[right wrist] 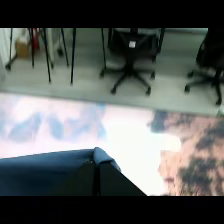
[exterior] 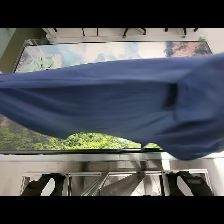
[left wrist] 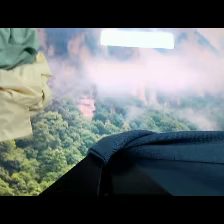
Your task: Fold the shirts.
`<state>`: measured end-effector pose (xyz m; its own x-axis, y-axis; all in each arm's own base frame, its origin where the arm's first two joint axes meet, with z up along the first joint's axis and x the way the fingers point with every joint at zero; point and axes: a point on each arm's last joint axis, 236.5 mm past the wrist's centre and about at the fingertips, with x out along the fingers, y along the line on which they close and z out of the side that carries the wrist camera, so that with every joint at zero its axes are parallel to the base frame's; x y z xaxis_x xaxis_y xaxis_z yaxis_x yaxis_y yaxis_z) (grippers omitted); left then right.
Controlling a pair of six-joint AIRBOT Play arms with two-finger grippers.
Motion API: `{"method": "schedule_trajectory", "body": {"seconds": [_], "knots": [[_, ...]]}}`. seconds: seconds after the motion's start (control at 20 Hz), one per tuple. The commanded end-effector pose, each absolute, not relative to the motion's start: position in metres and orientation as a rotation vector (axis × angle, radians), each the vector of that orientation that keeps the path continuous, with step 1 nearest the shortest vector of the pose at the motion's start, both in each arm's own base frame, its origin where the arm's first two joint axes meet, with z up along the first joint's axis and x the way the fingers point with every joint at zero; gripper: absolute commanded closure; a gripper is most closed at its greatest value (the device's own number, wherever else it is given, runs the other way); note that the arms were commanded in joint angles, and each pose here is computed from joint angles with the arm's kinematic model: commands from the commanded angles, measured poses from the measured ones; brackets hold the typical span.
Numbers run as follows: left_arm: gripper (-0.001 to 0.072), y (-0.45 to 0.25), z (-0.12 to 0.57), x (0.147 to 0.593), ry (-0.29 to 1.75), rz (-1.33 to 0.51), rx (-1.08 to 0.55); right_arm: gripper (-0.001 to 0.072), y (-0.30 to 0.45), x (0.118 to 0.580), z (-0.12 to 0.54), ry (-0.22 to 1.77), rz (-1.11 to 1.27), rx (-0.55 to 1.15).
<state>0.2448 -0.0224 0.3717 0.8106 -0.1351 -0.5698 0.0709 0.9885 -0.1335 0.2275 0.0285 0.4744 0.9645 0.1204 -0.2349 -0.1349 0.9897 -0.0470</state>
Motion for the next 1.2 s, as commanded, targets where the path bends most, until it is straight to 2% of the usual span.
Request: {"method": "schedule_trajectory", "body": {"seconds": [0.0,0.1,0.3,0.45,0.65,0.75,0.9,1.15], "knots": [[0.0691,-0.011,0.270,0.309,0.814,-0.104,-0.169,0.0687,0.020,0.313,0.383,0.508,0.134,0.047],[0.0691,-0.003,0.211,0.355,0.916,-0.110,-0.182,0.0687,0.016,0.374,0.308,0.646,0.134,0.097],[0.0691,-0.014,0.090,0.424,1.143,-0.159,-0.199,0.0687,0.022,0.479,0.170,0.753,0.151,0.153],[0.0691,-0.030,0.028,0.450,1.270,-0.194,-0.090,0.0687,0.047,0.509,0.110,0.836,0.195,0.215],[0.0691,-0.023,0.017,0.484,1.262,-0.108,0.033,0.0686,0.060,0.541,0.093,0.769,0.192,0.240],[0.0691,-0.023,0.024,0.496,1.234,-0.106,0.043,0.0686,0.060,0.546,0.091,0.758,0.188,0.252],[0.0691,-0.020,0.019,0.489,1.267,-0.103,0.041,0.0686,0.051,0.533,0.075,0.841,0.176,0.226],[0.0691,-0.016,-0.037,0.441,1.455,-0.102,0.025,0.0686,0.032,0.473,0.002,1.209,0.121,0.266]]}}
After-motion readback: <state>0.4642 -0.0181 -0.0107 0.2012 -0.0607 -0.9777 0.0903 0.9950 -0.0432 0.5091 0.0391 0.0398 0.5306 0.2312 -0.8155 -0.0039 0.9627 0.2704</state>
